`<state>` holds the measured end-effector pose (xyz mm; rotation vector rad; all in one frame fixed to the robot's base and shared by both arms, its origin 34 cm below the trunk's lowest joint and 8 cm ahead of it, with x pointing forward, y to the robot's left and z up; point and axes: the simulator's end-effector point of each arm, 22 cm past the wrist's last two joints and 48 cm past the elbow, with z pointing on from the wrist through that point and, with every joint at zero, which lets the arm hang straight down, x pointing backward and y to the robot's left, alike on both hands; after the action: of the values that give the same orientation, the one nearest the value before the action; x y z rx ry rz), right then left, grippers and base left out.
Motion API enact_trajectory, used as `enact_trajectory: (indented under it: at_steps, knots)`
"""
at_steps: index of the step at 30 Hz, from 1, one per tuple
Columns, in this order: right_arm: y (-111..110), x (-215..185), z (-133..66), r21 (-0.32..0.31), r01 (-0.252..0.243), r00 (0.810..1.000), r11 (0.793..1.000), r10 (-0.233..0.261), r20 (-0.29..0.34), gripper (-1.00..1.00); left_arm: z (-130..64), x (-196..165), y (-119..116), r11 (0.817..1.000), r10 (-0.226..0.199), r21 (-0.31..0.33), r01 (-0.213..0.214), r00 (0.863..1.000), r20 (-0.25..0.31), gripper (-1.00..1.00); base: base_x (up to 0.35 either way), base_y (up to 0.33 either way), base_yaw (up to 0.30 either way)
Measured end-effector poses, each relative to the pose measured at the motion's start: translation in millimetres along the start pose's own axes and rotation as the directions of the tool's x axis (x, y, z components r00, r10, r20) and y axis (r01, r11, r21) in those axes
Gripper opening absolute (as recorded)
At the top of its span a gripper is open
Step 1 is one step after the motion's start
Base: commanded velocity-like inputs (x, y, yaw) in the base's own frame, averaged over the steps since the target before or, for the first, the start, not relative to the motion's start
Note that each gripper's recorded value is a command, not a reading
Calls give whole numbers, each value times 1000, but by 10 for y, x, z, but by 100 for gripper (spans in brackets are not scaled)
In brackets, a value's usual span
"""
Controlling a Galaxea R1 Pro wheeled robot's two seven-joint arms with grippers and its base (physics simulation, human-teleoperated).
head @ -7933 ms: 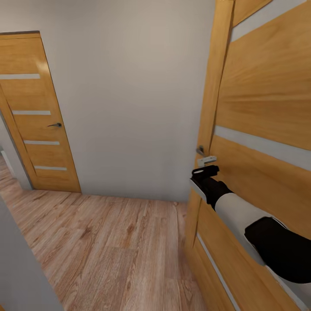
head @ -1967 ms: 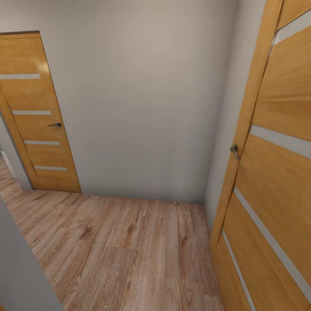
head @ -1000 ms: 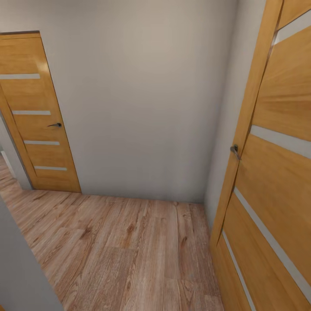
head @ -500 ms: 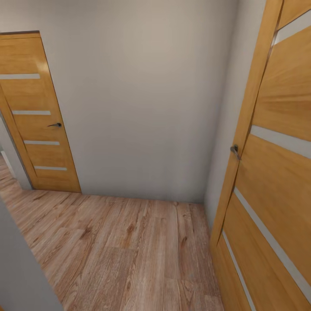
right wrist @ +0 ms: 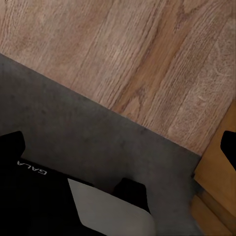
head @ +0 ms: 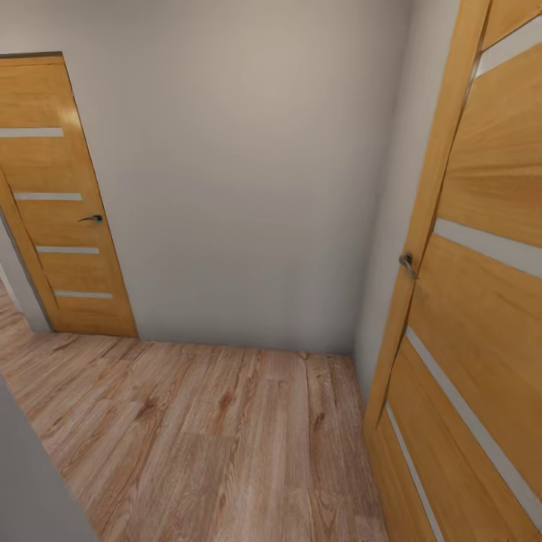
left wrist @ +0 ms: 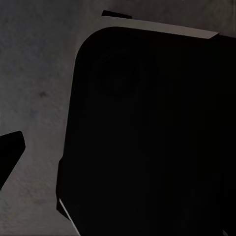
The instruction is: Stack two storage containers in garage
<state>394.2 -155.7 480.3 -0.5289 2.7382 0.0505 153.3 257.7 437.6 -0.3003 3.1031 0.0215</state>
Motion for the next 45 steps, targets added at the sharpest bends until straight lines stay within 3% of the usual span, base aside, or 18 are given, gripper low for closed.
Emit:
enact_trajectory:
  at_steps: [14, 29, 45]
  knots:
    - [3, -10, 0, 0, -4, 1000, 1000, 4, 3, 100, 0, 0, 5, 1000, 0, -1, 0, 1000, 0, 100, 5, 0, -114]
    - [6, -12, -3, -1, -2, 1000, 1000, 2, 5, 100, -1, -1, 10, 1000, -1, -1, 1, 1000, 1, 100, 271, 0, 0]
    - [5, -12, -2, -1, -2, 1000, 1000, 2, 5, 100, -1, -2, 18, 1000, -2, -2, 2, 1000, 1, 100, 96, -25, 0]
